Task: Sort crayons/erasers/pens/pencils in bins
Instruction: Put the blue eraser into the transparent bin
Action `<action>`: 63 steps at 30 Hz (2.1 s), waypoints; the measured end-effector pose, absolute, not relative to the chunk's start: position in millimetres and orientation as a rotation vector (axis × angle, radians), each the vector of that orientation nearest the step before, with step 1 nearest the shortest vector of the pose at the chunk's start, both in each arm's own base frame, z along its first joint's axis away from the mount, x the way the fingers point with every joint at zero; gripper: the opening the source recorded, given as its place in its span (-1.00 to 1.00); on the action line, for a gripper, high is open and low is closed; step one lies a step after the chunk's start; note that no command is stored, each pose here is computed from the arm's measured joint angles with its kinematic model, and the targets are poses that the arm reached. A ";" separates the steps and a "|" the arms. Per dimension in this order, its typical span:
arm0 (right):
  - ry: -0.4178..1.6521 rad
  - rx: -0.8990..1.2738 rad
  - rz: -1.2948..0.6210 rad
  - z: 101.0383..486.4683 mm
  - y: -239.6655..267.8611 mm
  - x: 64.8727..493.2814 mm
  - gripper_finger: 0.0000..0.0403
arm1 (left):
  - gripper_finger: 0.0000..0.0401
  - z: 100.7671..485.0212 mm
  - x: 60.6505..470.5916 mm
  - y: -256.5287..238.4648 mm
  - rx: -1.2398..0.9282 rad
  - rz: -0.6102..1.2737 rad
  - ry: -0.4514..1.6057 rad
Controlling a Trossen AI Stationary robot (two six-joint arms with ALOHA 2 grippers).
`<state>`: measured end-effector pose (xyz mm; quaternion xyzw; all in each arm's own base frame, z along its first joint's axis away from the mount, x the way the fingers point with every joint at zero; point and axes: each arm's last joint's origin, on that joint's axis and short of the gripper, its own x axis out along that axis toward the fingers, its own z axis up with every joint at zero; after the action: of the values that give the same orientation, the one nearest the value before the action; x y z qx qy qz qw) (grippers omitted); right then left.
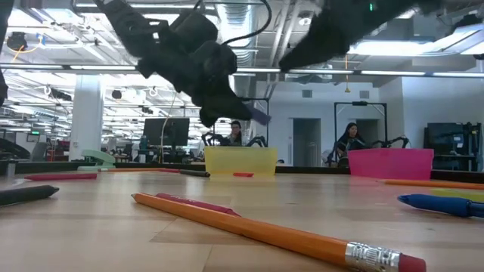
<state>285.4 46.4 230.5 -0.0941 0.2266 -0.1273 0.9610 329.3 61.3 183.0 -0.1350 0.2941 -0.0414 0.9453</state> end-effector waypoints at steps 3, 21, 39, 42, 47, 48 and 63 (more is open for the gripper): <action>0.407 -0.148 -0.255 212.4 47.9 277.8 -0.25 | -0.96 191.8 325.9 54.4 -0.164 -0.084 0.693; 0.142 0.051 -0.312 137.5 25.1 226.2 -0.89 | -0.95 239.3 297.6 6.6 0.002 -0.077 1.145; 0.138 0.030 -0.344 117.8 18.3 235.0 -0.96 | -0.97 276.4 215.4 -106.8 -0.352 -0.161 1.803; 0.140 0.029 -0.344 117.6 18.3 235.1 -0.98 | -0.98 283.2 206.1 -119.6 -0.404 -0.144 1.780; 0.142 0.029 -0.344 117.5 18.3 235.0 -0.97 | -0.98 266.7 192.8 -129.4 -0.420 -0.078 1.782; 0.142 0.029 -0.344 117.6 18.3 235.0 -0.96 | -0.98 259.5 191.3 -131.6 -0.415 -0.087 1.767; 0.144 0.029 -0.344 117.3 18.3 235.0 -0.97 | -0.98 181.5 164.0 -135.6 -0.381 -0.242 1.818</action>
<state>235.0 18.3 117.3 0.0145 0.0717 -0.1710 0.9826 164.0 -135.6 181.5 -0.1640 0.7817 -0.1040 0.5927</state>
